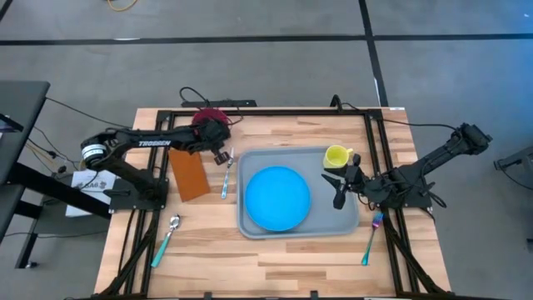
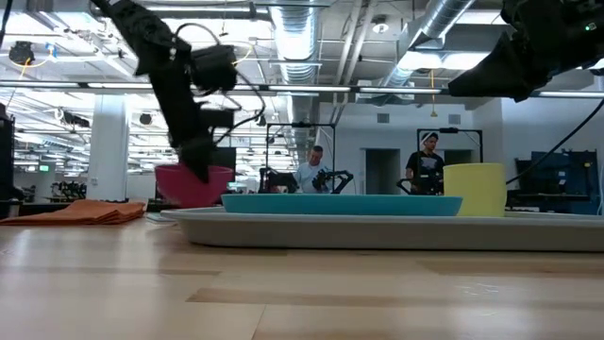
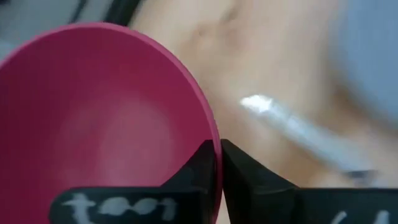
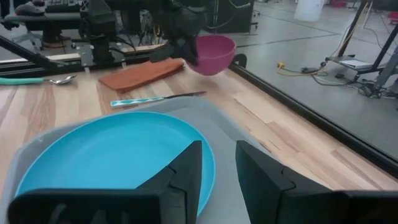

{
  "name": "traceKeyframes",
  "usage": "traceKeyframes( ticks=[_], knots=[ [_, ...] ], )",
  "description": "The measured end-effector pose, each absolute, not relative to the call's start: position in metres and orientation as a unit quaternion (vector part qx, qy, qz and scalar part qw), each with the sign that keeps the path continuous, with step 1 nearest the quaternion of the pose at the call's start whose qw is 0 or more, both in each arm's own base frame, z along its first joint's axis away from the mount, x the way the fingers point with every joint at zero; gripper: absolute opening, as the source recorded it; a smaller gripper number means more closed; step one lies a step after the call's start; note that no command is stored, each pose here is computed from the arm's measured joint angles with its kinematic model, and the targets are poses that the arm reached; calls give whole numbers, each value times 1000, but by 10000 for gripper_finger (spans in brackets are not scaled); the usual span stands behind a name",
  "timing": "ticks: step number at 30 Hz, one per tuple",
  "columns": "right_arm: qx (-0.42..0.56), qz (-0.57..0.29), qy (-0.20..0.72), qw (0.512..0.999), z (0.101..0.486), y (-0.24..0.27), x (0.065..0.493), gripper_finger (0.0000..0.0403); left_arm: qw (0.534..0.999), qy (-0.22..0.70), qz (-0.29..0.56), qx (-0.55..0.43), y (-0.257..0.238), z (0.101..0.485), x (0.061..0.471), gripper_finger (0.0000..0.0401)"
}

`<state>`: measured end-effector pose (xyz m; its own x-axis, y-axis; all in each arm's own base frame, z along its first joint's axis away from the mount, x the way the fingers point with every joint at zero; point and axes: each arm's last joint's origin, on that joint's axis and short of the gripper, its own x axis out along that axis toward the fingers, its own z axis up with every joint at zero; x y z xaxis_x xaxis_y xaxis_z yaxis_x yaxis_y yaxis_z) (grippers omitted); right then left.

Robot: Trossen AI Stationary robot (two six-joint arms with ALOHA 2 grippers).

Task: Set up tray
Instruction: Put the red bowl on the blue plate

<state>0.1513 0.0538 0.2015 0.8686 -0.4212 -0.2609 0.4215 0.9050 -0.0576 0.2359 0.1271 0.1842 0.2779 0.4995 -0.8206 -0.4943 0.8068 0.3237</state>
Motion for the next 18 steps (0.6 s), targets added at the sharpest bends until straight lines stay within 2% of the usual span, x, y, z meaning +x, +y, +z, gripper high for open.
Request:
traceKeyframes(
  ticks=[4, 8, 11, 18],
  knots=[
    [-7, -217, 136, 967, 202, 54, 151, 93, 828, 498, 257, -9, 99, 212, 261, 2],
    [-18, -216, 137, 967, 202, 54, 152, 93, 885, 444, 140, -6, 50, 246, 291, 2],
    [-18, -216, 136, 967, 202, 54, 152, 93, 905, 416, 86, 24, 10, 264, 304, 1],
    [-17, -216, 134, 967, 203, 54, 152, 93, 920, 380, -20, 94, -74, 253, 326, 1]
  ],
)
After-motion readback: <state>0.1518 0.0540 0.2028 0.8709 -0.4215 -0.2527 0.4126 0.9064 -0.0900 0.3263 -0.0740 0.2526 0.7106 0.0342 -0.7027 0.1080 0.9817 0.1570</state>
